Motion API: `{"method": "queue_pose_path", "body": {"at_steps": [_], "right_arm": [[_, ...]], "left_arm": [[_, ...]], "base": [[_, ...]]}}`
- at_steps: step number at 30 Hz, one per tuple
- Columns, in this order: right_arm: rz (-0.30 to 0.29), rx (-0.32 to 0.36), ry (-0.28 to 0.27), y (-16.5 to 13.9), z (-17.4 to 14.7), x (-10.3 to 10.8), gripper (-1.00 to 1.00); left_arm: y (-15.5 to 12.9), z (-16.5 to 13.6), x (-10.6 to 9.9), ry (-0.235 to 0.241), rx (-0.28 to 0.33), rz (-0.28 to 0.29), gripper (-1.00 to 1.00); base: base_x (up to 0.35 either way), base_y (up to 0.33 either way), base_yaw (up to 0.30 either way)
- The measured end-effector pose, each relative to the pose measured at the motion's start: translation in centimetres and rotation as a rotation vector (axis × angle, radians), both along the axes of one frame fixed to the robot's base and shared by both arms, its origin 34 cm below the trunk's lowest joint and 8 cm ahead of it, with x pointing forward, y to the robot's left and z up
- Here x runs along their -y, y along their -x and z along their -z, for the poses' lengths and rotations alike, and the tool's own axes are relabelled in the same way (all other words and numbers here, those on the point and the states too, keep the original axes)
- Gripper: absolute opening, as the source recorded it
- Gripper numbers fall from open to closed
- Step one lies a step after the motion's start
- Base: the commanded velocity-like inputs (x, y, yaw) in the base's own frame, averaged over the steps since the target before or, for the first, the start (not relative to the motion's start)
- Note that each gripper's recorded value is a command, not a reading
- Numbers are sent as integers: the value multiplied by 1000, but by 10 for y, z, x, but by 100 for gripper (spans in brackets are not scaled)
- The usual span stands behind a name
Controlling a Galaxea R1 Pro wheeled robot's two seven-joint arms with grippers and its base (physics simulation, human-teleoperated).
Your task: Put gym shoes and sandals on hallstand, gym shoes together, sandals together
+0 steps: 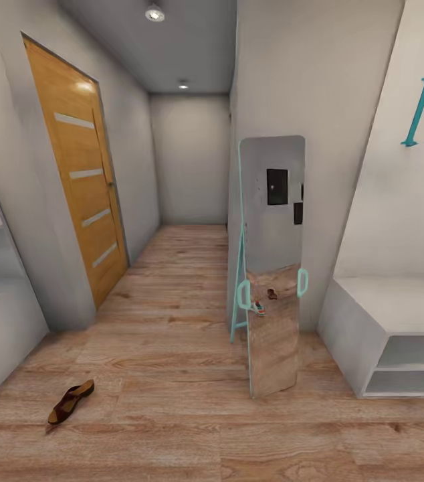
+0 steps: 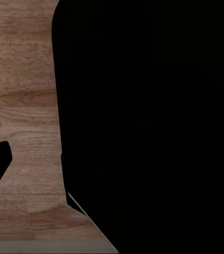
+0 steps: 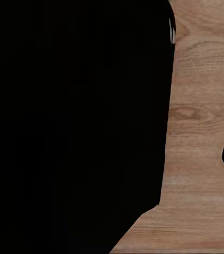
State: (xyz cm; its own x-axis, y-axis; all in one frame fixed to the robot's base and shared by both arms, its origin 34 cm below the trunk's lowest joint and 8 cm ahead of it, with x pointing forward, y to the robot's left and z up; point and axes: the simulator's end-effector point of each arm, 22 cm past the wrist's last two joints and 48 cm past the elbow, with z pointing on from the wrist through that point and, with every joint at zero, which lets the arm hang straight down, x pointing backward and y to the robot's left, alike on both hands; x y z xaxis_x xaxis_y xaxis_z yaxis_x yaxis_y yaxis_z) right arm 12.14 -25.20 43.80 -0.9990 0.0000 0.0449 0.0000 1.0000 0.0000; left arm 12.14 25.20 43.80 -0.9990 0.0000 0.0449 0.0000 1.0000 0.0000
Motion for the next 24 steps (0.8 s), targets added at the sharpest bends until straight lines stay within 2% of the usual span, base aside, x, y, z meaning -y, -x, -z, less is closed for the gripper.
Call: {"method": "queue_pose_path", "body": {"at_steps": [5,8,13,20,24], "right_arm": [[5,31,-19,-16,0,-17,100],[4,33,-23,-18,0,-20,100],[3,88,-47,-40,-1,-39,100],[3,165,-53,-66,-3,-44,100],[2,170,-53,-68,-3,-44,100]], "left_arm": [[8,0,2,7,-18,-5,100],[8,0,2,6,-18,-6,100],[6,0,2,5,-11,-8,100],[5,0,2,5,-9,-8,100],[5,0,2,5,-9,-9,100]], "base": [[0,0,0],[0,0,0],[0,0,0],[0,0,0],[0,0,0]]}}
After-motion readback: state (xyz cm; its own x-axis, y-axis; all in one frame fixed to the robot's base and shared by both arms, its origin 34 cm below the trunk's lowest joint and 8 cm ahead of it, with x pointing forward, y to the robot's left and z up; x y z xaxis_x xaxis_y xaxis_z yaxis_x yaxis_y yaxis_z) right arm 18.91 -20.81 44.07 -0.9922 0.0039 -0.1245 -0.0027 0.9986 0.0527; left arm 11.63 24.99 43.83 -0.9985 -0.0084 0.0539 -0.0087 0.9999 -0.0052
